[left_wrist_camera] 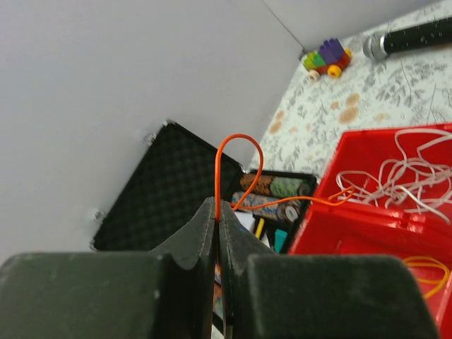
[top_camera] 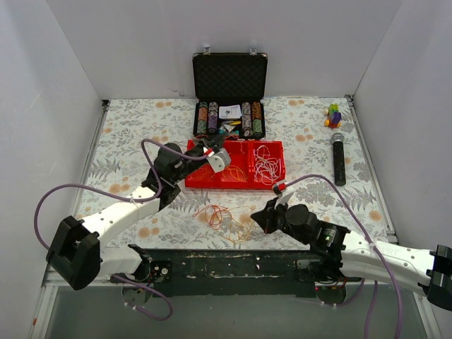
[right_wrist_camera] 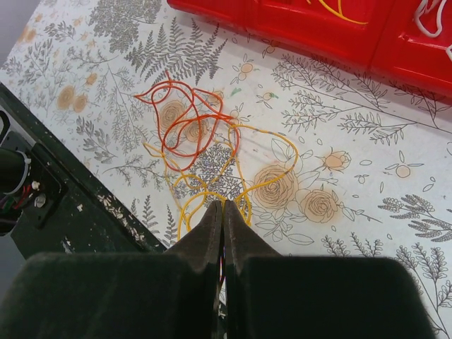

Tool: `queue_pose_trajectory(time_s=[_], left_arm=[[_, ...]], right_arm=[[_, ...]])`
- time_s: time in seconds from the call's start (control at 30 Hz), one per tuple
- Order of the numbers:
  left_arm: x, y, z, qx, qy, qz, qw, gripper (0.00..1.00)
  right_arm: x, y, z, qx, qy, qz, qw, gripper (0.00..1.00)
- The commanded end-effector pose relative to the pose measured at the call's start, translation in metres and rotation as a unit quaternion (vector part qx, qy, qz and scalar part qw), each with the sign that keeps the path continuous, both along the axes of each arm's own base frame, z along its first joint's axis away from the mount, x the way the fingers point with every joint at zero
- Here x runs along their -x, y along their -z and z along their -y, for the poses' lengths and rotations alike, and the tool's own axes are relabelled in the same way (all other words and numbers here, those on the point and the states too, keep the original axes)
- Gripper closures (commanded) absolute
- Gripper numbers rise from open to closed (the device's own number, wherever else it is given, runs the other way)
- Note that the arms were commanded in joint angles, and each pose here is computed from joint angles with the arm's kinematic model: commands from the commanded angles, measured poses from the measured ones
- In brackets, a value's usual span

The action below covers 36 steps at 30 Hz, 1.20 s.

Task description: Untangle the cables

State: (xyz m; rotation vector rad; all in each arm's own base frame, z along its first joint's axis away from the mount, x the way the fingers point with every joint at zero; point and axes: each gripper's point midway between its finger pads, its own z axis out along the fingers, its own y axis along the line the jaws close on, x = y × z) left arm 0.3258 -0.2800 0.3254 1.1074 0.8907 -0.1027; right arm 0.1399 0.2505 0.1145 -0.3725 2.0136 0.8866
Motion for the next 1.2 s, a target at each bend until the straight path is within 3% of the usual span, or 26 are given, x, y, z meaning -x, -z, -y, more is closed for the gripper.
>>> queue_pose_trajectory(time_s=[0.0, 0.23, 0.67, 0.8, 1.17], left_arm=[[-0.016, 0.010, -0.014, 0.025, -0.028, -0.023, 0.999, 1.00], [-0.041, 0.020, -0.047, 0.089, -0.097, -0.074, 0.989, 1.00], [-0.030, 0.141, -0.070, 0.006, -0.128, -0.193, 0.973, 1.00], [-0.035, 0.153, -0.074, 0.013, -0.137, -0.231, 0.963, 1.00], [-0.034, 0.190, -0.091, -0.009, -0.160, -0.254, 0.954, 1.00]], right_arm=[[-0.004, -0.011, 0.003, -0.014, 0.017, 0.008, 1.000, 0.99], [-0.002, -0.011, 0.009, -0.022, 0.025, 0.005, 0.999, 0.99], [-0.002, -0.011, 0.013, -0.023, 0.030, 0.003, 0.999, 0.99], [-0.002, -0.013, 0.014, -0.026, 0.034, 0.003, 0.999, 0.99], [-0.002, -0.016, 0.019, -0.035, 0.041, 0.004, 0.999, 0.99]])
